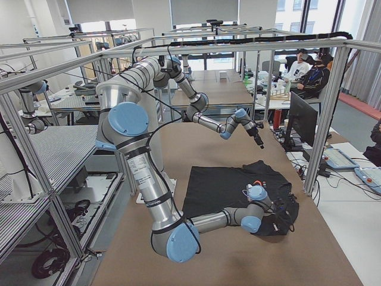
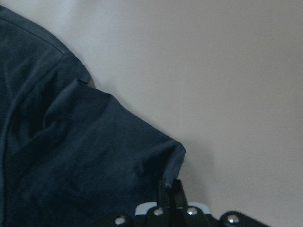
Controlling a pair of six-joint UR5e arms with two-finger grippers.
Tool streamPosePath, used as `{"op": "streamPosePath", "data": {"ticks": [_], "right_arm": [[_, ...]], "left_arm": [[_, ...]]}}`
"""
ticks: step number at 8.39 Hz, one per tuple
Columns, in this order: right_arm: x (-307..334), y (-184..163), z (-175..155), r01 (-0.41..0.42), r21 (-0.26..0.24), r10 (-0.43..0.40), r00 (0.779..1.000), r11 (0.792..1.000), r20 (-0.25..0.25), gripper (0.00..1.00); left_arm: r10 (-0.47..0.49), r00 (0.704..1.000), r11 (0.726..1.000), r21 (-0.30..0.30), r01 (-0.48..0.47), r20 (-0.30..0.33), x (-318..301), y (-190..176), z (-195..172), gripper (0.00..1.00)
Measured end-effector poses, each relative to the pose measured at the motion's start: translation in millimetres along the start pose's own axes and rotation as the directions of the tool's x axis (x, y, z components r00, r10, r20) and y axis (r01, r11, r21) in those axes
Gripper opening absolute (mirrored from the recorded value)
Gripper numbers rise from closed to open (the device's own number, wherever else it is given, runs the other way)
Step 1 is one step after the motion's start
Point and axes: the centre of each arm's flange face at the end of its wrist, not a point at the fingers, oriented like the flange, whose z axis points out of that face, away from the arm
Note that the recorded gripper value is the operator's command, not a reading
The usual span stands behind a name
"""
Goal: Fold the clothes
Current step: 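Grasp the sleeve nearest the right gripper and fold it inward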
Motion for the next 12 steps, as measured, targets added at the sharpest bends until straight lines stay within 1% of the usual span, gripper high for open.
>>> {"op": "streamPosePath", "data": {"ticks": [2, 4, 5, 6, 7, 9, 10, 12], "right_arm": [[-52, -25, -26, -0.001, -0.010, 0.001, 0.999, 1.000, 0.037, 0.00], [-123, -41, -35, 0.005, -0.020, -0.004, 0.998, 1.000, 0.067, 0.00], [-159, -43, -32, 0.002, -0.017, 0.000, 0.998, 1.000, 0.067, 0.00], [-189, -45, -20, 0.002, -0.002, -0.002, 0.999, 1.000, 0.048, 0.35], [-212, -43, -8, 0.007, 0.016, -0.007, 1.000, 1.000, 0.024, 0.94], [-227, -24, 13, 0.029, 0.058, -0.027, 0.999, 0.998, -0.022, 0.94], [-231, -14, 19, 0.040, 0.082, -0.038, 0.999, 0.996, -0.032, 0.94], [-234, -9, 22, 0.049, 0.099, -0.046, 0.998, 0.994, -0.034, 0.94]], "left_arm": [[0.000, 1.000, 1.000, 0.001, 0.000, 0.000, 0, -1, 0, 0.95], [0.000, 1.000, 1.000, 0.000, 0.000, 0.005, -3, 1, 1, 0.95], [-0.001, 1.000, 1.000, -0.004, 0.001, 0.010, -7, 4, 3, 0.95], [0.000, 1.000, 1.000, -0.010, 0.000, 0.017, -13, 8, 5, 0.95], [0.001, 1.000, 1.000, -0.015, -0.001, 0.024, -18, 11, 7, 0.95], [-0.004, 0.999, 1.000, -0.022, 0.004, 0.034, -27, 17, 9, 0.95], [-0.007, 0.999, 1.000, -0.022, 0.008, 0.035, -27, 17, 9, 0.95], [-0.032, 0.999, 0.999, -0.016, 0.032, 0.031, -26, 16, 6, 0.95]]}}
